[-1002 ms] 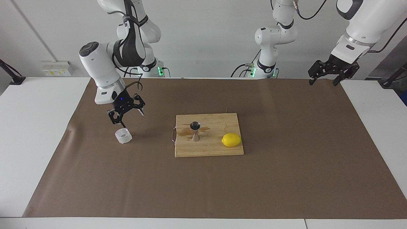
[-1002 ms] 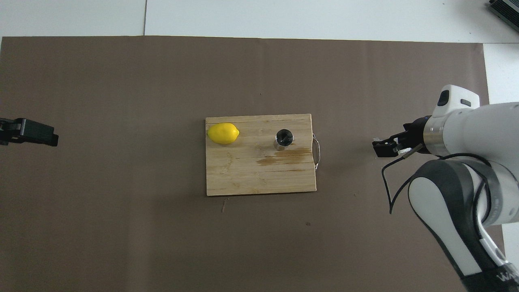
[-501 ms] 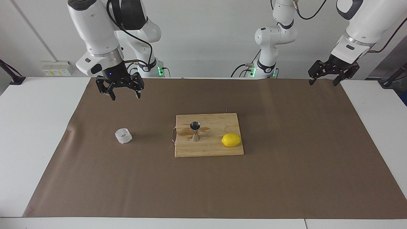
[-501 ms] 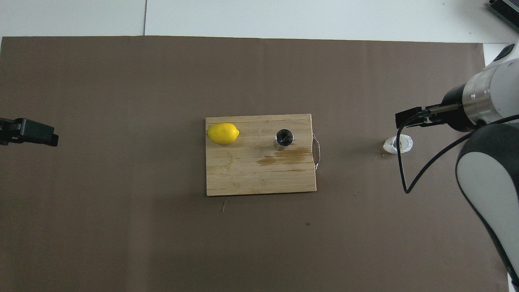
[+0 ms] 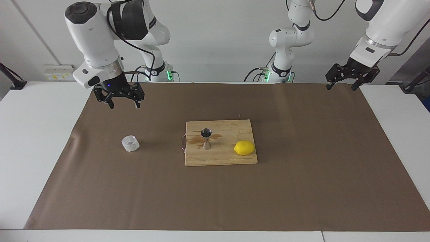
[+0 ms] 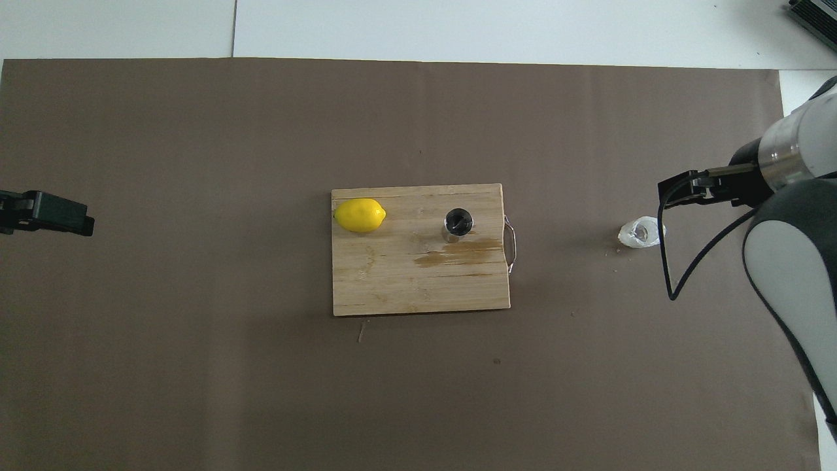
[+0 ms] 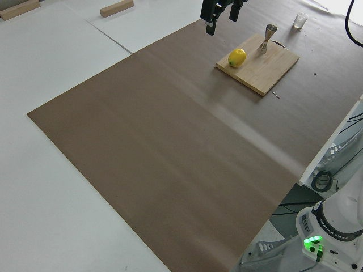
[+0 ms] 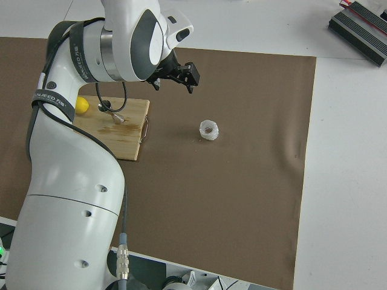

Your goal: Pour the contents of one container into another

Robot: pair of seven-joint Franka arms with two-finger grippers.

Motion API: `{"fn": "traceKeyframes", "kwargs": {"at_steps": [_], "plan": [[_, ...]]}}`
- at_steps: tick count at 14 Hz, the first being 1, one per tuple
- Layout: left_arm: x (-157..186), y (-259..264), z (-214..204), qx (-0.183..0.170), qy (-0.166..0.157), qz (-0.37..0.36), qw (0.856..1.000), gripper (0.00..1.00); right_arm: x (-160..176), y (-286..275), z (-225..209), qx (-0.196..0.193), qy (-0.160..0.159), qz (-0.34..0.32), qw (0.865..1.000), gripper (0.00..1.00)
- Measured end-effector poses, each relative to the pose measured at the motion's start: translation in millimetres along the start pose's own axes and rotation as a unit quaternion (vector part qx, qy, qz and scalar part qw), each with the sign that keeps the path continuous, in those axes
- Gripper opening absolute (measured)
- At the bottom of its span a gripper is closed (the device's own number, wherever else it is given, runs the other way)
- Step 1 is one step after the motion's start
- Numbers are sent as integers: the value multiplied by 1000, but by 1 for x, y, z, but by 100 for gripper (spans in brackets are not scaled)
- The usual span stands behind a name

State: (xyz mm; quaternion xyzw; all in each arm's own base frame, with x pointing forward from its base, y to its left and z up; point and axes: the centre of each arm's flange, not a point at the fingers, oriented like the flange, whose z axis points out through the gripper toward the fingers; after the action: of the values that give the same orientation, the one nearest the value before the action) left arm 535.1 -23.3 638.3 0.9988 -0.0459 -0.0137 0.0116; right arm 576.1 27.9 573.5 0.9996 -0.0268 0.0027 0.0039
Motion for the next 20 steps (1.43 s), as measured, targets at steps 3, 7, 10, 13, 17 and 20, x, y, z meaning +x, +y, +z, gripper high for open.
{"fn": "traceKeyframes", "kwargs": {"at_steps": [3, 7, 10, 13, 17, 20], "plan": [[0, 0, 0, 0, 0, 0, 1000, 100, -2, 3, 4, 14, -4, 12, 1000, 100], [0, 0, 0, 0, 0, 0, 1000, 100, -13, -16, 7, 8, -8, 0, 1000, 100], [0, 0, 0, 0, 0, 0, 1000, 100, -16, -21, 4, -13, 2, -12, 1000, 100], [0, 0, 0, 0, 0, 0, 1000, 100, -14, -21, 3, -12, 13, -13, 1000, 100], [0, 0, 0, 0, 0, 0, 1000, 100, -14, -23, 3, -7, 14, -11, 1000, 100], [0, 0, 0, 0, 0, 0, 1000, 100, -14, -26, 4, 11, 11, 21, 1000, 100]]}}
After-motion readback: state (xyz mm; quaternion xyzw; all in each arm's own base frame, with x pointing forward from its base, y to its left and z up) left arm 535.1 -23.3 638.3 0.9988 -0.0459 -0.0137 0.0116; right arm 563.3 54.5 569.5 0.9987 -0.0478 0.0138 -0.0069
